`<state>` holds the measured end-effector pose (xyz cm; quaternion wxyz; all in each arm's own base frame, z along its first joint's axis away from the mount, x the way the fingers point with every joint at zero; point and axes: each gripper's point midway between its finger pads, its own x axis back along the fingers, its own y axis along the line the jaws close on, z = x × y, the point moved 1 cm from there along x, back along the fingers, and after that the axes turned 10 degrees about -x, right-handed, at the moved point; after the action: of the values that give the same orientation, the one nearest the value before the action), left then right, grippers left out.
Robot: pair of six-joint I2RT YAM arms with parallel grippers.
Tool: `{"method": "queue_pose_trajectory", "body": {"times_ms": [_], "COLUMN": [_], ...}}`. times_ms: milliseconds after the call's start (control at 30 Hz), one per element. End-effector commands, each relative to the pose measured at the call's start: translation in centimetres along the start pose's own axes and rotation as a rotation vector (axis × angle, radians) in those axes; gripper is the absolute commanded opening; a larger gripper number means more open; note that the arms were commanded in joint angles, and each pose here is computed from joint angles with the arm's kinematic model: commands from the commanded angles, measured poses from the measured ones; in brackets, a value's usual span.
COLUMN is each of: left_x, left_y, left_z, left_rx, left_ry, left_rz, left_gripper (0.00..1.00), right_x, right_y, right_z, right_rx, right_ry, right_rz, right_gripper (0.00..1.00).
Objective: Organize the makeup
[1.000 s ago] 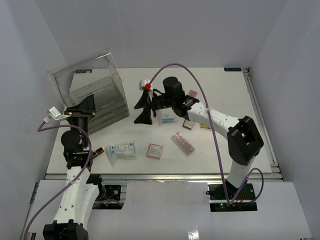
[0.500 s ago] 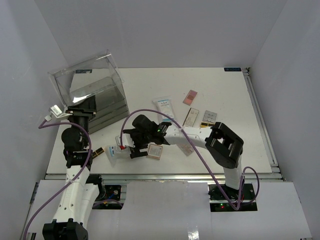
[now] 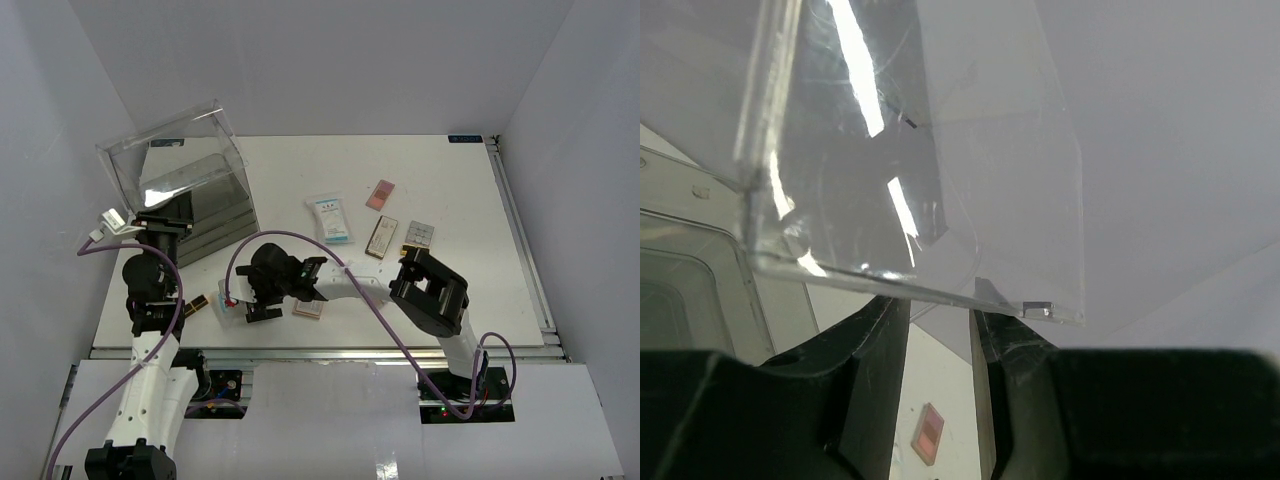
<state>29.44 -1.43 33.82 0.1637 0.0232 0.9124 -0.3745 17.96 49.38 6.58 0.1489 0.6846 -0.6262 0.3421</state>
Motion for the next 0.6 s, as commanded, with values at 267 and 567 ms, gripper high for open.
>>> {"method": "queue_pose_trajectory", "body": {"times_ms": [267, 567], "left_x": [-0.3, -0.3], "left_y": [-2.4, -2.7], "left_z": [-2.9, -3.3], "left_rx": [-0.062, -0.068], "left_ry": [-0.059, -0.063], "left_rz": [0.044, 0.042], "left_gripper": [0.41, 0.41], "right_x": [1.4, 7.4], "right_y": [-0.5, -3.4], "right_z": [-3.6, -7.1], "right_rx": [0.014, 0.145], "right_ry": [-0.120, -0.167], "right_rz": [0.019, 0.186], "right_gripper": [0.31, 0.12]}}
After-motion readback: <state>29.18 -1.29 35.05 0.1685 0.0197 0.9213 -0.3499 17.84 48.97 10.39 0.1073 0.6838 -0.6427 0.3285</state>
